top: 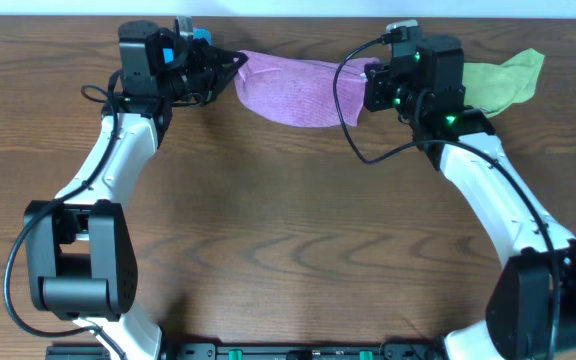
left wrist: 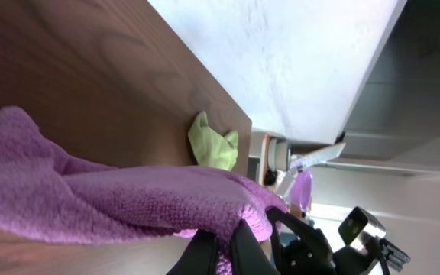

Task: Fold the cloth
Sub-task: 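Lift the towel with both grippers and stretch it apart, then lower the stretched towel flat onto the table and release both grippers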

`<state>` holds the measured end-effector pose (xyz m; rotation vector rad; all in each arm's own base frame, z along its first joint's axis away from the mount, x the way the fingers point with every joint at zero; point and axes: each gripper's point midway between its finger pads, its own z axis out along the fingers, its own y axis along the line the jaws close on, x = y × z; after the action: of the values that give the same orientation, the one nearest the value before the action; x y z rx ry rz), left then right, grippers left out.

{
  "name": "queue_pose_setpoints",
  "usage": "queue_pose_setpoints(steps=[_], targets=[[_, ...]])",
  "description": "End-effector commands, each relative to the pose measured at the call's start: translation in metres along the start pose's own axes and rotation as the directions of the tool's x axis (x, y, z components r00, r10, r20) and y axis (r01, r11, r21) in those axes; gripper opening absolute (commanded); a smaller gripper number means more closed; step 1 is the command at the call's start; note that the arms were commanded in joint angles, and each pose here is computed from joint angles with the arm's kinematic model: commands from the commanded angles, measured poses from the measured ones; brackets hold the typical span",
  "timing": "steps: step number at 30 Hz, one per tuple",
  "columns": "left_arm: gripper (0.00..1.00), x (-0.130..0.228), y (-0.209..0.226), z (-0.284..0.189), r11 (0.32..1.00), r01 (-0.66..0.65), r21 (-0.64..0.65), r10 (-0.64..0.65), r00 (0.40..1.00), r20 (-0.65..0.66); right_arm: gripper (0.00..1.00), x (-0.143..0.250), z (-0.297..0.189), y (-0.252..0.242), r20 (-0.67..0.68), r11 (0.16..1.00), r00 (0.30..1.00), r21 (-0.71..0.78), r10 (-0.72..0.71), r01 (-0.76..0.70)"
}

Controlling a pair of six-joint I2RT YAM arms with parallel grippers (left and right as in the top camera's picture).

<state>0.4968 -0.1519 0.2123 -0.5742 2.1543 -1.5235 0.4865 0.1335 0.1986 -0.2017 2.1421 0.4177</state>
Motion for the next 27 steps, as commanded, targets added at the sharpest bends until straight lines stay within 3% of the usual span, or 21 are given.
queue_pose_setpoints(steps=[1, 7, 18, 27], targets=[[0.06, -0.021, -0.005, -0.008, 0.999, -0.051, -0.018, 0.052, 0.995, 0.084, 0.01, -0.011, -0.003, -0.011, 0.023, 0.998, 1.0, 0.061, 0.0, -0.002], [0.06, 0.009, 0.02, -0.016, 0.997, -0.028, -0.066, 0.023, 0.997, -0.077, 0.01, 0.02, -0.015, 0.004, -0.157, 0.999, 0.987, 0.008, 0.036, -0.035], [0.06, 0.073, 0.095, -0.066, 0.951, -0.014, -0.309, -0.088, 0.946, -0.313, 0.01, 0.079, -0.059, 0.022, -0.419, 0.997, 0.905, 0.02, 0.076, -0.074], [0.06, 0.13, 0.141, -0.112, 0.817, -0.129, -0.562, -0.189, 0.861, -0.472, 0.02, 0.131, -0.08, 0.037, -0.6, 0.998, 0.798, 0.04, 0.062, -0.048]])
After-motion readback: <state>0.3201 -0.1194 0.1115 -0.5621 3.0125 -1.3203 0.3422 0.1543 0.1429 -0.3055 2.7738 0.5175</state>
